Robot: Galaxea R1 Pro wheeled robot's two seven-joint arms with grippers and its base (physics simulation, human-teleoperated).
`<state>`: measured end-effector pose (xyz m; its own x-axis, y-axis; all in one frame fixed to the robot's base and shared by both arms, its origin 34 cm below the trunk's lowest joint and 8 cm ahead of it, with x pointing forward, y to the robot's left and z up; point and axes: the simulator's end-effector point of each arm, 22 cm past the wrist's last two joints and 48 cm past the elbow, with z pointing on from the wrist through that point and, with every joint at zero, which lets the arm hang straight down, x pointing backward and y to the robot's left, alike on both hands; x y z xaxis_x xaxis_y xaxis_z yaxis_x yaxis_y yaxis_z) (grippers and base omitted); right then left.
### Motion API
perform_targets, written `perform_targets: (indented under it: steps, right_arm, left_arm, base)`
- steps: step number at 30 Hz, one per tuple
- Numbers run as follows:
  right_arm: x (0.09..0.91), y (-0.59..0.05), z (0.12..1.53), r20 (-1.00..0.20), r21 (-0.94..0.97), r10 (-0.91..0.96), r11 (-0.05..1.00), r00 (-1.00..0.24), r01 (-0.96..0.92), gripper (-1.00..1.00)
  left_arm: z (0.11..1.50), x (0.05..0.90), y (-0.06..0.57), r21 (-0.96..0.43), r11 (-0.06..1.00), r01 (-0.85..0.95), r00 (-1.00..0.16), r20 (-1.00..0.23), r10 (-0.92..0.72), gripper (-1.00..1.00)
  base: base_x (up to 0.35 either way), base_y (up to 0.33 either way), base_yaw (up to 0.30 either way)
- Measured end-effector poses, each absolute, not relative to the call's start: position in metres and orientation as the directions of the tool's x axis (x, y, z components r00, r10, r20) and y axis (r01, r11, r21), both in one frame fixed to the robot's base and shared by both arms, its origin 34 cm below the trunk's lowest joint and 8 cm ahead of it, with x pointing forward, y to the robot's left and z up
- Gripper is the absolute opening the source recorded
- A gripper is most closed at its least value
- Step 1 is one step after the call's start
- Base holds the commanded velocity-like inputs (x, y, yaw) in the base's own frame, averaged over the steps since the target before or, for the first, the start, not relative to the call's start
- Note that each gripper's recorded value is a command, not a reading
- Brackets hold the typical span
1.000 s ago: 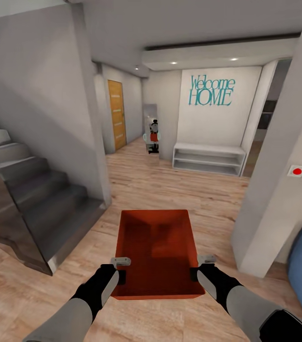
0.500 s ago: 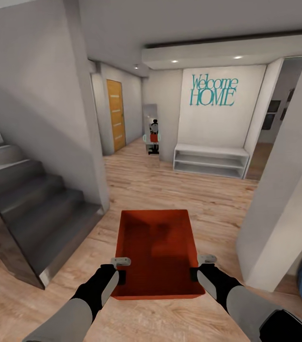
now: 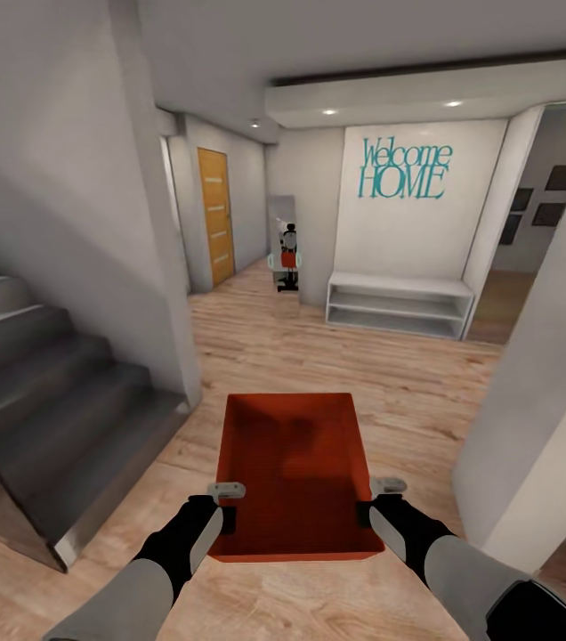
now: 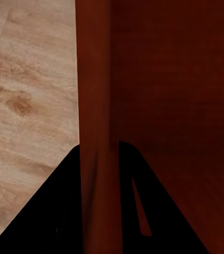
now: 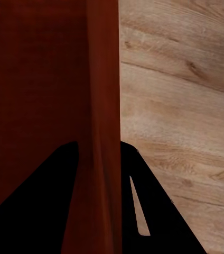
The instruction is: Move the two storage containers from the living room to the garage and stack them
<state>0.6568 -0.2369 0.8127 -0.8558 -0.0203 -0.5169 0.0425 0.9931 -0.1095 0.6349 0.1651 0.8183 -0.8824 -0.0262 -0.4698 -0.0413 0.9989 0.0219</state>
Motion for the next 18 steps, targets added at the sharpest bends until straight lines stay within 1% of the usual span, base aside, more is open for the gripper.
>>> perform_targets:
  steps: [18]
  right_arm:
    - [0.6568,-0.2369,0.8127,-0.517,-0.109,-0.02,0.993,-0.856,0.042,-1.0]
  left_arm:
    - [0.8183,0.6349,0.1651,0.022,0.999,-0.041,-0.882,-0.47,-0.026,-1.0]
  base:
    - [0.322,0.0,0.0]
